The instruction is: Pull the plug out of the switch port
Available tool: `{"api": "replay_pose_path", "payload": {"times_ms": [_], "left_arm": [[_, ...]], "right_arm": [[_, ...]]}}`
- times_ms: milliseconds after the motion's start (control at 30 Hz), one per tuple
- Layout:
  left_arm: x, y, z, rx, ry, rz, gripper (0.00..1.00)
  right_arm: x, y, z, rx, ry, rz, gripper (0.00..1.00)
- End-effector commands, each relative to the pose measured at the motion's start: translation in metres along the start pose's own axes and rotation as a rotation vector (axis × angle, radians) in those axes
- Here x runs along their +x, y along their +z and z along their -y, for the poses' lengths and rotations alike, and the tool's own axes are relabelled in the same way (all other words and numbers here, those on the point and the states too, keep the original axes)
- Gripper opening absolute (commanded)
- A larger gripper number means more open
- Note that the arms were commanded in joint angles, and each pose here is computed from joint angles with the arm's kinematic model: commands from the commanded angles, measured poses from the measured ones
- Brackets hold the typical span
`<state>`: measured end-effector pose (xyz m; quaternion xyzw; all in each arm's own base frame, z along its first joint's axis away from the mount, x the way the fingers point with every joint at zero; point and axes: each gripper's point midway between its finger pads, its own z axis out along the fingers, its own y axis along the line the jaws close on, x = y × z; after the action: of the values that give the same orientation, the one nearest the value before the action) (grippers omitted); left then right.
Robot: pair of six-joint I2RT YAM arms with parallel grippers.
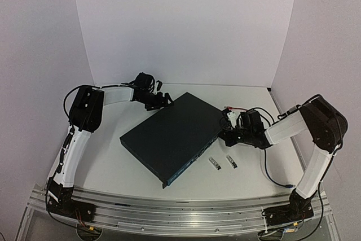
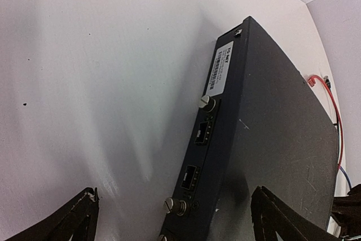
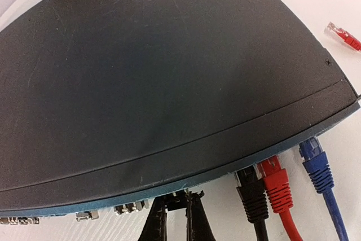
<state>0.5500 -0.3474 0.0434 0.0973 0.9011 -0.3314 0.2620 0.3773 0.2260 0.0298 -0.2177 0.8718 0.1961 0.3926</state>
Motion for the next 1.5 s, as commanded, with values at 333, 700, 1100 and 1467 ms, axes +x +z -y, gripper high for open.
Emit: {"api": "replay_pose_path", "payload": {"times_ms": [333, 700, 1100, 1467], "left_arm": [[0.065, 0.021, -0.036, -0.080, -0.094, -0.180, 0.94], [0.054, 0.013, -0.028, -0.062, -0.072, -0.139, 0.94], [0.041, 0.012, -0.021, -0.039, -0.003, -0.110, 0.95], [0.041, 0.012, -0.016, -0.010, 0.031, -0.107, 0.95]], "right_arm": [[0.072, -0.014, 0.009, 0.040, 0.068, -0.144, 0.21], [0.012, -0.041, 0.008, 0.073, 0.053, -0.002, 0.62], [-0.016, -0.042, 0.010, 0.026, 0.372, -0.087, 0.88], [-0.005, -0.027, -0.001, -0.071, 0.179, -0.162, 0.71]]}}
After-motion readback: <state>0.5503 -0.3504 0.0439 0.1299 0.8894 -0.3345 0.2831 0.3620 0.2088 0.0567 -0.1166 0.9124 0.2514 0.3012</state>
